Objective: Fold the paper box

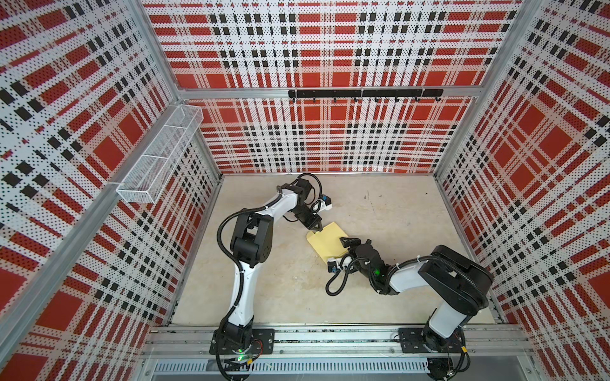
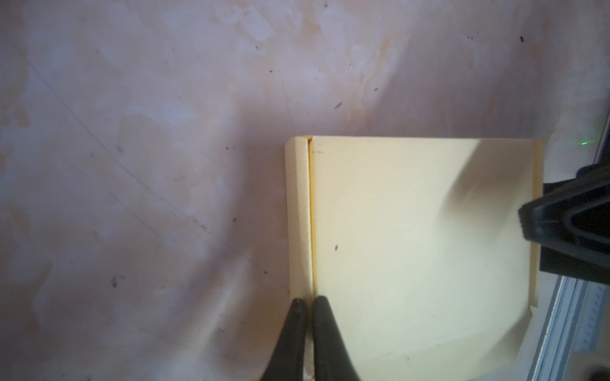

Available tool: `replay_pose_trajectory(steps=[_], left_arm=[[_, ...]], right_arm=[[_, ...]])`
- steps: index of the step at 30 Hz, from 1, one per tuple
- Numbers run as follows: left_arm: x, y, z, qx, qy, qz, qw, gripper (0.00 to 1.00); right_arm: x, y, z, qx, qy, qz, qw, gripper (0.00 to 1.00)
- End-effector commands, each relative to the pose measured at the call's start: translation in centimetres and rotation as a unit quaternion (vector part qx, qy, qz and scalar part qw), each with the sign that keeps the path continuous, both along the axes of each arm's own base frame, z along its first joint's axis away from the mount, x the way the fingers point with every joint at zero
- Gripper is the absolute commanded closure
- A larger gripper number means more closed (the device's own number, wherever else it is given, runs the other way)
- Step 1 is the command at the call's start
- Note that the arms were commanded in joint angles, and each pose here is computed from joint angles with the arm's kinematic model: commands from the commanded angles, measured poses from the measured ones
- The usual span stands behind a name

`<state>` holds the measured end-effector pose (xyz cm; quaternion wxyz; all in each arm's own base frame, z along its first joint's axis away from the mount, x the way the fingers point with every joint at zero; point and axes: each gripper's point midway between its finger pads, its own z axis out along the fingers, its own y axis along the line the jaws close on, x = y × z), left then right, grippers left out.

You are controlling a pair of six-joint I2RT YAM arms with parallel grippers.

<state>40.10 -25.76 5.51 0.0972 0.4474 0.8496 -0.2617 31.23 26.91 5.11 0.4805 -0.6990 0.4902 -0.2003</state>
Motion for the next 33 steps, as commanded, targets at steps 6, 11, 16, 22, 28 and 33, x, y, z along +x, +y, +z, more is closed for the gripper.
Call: replay_pose_trajectory(steps=[6, 11, 16, 22, 28, 33], left_arm=[[-0.7, 0.2, -0.9, 0.012, 0.025, 0.004, 1.000, 0.83], [-0.8, 0.1, 0.1, 0.002, 0.029, 0.025, 0.999, 0.70], [-0.8, 0.4, 4.2, -0.038, 0.002, 0.062, 0.997, 0.58], [0.8, 3.0, 11.6, -0.107, -0.035, 0.136, 0.984, 0.47], [2.0, 7.6, 16.9, -0.154, -0.103, 0.213, 0.959, 0.45], [2.0, 11.6, 19.5, -0.178, -0.146, 0.261, 0.938, 0.43]], right_arm=[[0.5, 0.7, 1.4, 0.028, -0.009, 0.001, 1.000, 0.32], [0.5, 0.7, 1.7, 0.045, -0.003, -0.007, 0.999, 0.41], [0.4, 0.7, 2.3, 0.073, -0.001, -0.016, 0.997, 0.42], [0.0, 1.7, 4.0, 0.144, 0.027, -0.016, 0.989, 0.43], [-0.3, 2.9, 6.3, 0.254, 0.091, -0.033, 0.962, 0.48], [-0.8, 4.4, 9.3, 0.370, 0.151, -0.028, 0.916, 0.48]])
